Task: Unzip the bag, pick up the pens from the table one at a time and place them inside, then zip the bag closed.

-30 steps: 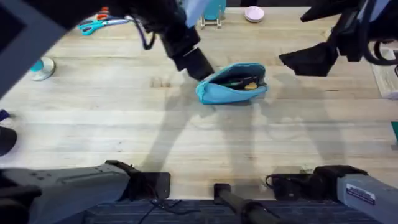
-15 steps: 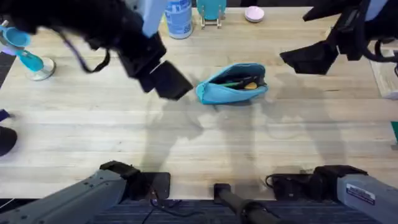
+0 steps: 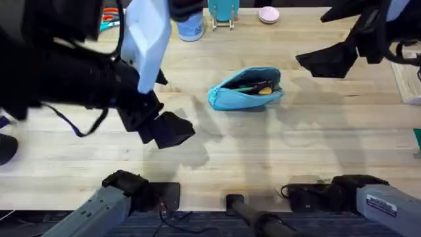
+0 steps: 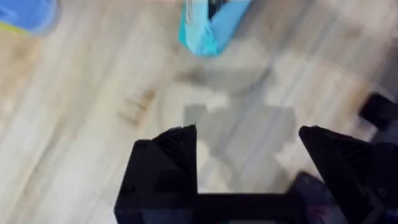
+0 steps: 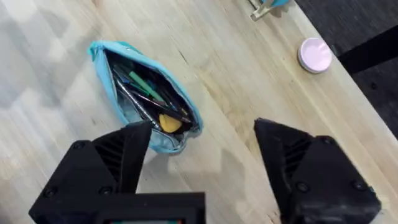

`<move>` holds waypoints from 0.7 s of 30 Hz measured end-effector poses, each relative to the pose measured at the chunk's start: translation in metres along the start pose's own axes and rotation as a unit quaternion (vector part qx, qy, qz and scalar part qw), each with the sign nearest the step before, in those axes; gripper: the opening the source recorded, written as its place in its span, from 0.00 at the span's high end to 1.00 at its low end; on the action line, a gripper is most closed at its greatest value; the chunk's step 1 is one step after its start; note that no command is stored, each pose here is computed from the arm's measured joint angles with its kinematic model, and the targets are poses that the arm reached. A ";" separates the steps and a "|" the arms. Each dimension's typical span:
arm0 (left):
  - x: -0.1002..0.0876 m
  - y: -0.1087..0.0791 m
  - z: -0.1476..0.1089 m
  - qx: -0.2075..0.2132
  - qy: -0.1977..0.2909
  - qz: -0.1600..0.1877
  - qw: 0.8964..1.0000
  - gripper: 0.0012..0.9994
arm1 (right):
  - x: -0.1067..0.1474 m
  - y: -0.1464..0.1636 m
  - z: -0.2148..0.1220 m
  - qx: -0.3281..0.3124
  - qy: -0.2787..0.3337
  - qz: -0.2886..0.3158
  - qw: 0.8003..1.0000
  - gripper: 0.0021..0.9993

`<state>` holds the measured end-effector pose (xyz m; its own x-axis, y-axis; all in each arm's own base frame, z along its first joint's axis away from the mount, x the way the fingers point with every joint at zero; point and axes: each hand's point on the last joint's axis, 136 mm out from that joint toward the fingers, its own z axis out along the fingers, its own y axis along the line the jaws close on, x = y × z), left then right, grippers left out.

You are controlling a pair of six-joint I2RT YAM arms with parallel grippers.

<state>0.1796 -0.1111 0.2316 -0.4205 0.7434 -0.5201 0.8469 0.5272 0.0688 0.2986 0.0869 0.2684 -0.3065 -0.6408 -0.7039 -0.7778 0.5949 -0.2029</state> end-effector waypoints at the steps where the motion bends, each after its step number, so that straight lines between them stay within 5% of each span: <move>1: -0.001 0.000 0.002 -0.006 -0.013 0.004 1.000 0.00 | 0.000 0.000 0.000 0.000 0.000 0.000 1.000 0.00; 7: -0.001 0.000 0.019 -0.035 -0.077 0.027 0.996 0.00 | 0.000 0.000 0.000 0.000 0.000 0.000 1.000 0.00; 14: 0.008 0.007 0.060 -0.034 -0.084 0.035 0.995 0.01 | 0.000 0.000 0.000 0.000 0.000 0.000 1.000 0.00; 21: 0.004 0.022 0.071 -0.036 -0.087 0.043 0.995 0.01 | 0.000 0.000 0.000 0.000 -0.001 0.000 1.000 0.00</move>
<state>0.2196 -0.1255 0.1703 -0.2794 0.7072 -0.6495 0.8494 0.4974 0.1762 0.2989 0.0868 0.2686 -0.3059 -0.6403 -0.7046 -0.7772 0.5954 -0.2036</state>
